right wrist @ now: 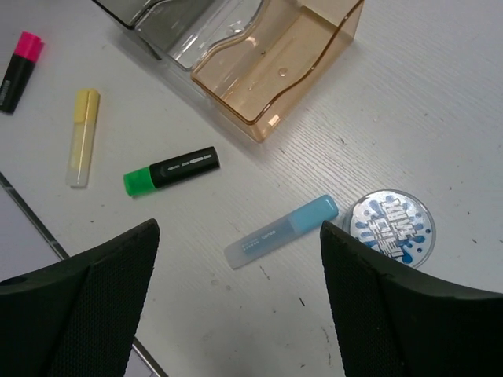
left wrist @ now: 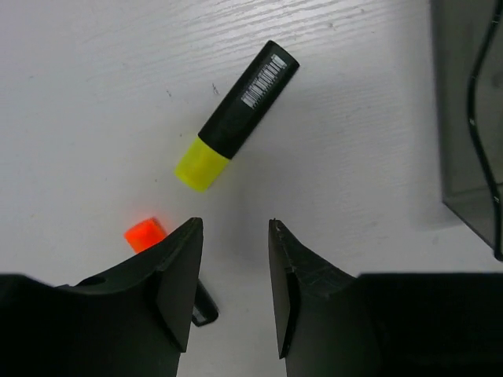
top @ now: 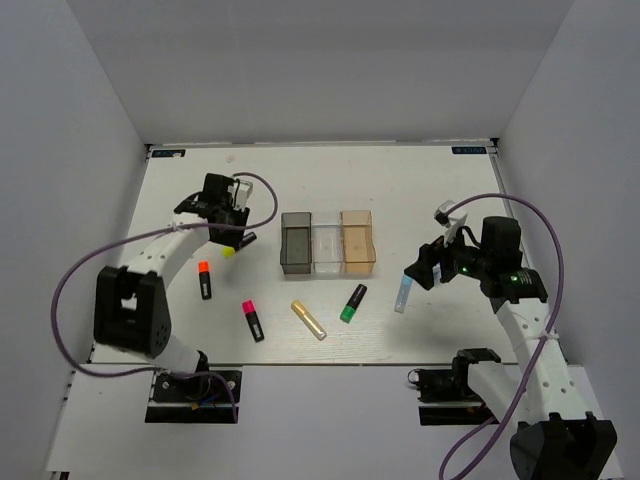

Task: Sort the stationery into containers
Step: Pick up the pen from the center of the board, then place the pen in the storage box.

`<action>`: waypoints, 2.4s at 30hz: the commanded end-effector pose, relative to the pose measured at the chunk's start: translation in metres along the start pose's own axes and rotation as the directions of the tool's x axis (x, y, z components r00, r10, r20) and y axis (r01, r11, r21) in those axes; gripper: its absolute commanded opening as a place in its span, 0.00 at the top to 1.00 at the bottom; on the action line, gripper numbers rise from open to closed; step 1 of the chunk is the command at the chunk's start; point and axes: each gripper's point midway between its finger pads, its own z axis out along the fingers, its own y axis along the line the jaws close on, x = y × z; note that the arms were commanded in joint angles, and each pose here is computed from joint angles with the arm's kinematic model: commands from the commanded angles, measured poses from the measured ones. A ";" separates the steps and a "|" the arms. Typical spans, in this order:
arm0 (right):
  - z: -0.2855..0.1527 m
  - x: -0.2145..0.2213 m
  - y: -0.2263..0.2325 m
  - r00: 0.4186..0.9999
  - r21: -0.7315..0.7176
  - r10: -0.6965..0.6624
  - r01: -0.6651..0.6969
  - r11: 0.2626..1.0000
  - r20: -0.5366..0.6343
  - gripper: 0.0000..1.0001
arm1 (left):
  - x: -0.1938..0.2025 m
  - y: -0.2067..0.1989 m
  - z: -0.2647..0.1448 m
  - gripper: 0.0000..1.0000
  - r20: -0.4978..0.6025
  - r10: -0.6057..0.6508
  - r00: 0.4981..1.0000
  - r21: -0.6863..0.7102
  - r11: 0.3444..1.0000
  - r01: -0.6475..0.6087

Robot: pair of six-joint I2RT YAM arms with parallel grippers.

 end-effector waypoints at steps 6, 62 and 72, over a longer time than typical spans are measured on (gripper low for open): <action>-0.001 -0.001 0.020 1.000 -0.113 -0.024 0.024 0.993 0.007 0.20 | -0.016 0.001 0.043 0.45 -0.083 0.044 0.996 0.135 0.990 -0.033; -0.001 0.005 0.013 1.000 -0.068 0.004 -0.005 0.998 -0.014 1.00 | -0.065 -0.136 -0.011 1.00 0.031 -0.210 0.977 0.157 0.967 0.203; -0.002 0.006 0.012 1.000 -0.061 0.002 -0.003 0.998 -0.015 1.00 | -0.060 -0.151 0.018 0.99 0.004 -0.168 0.986 0.103 0.981 0.167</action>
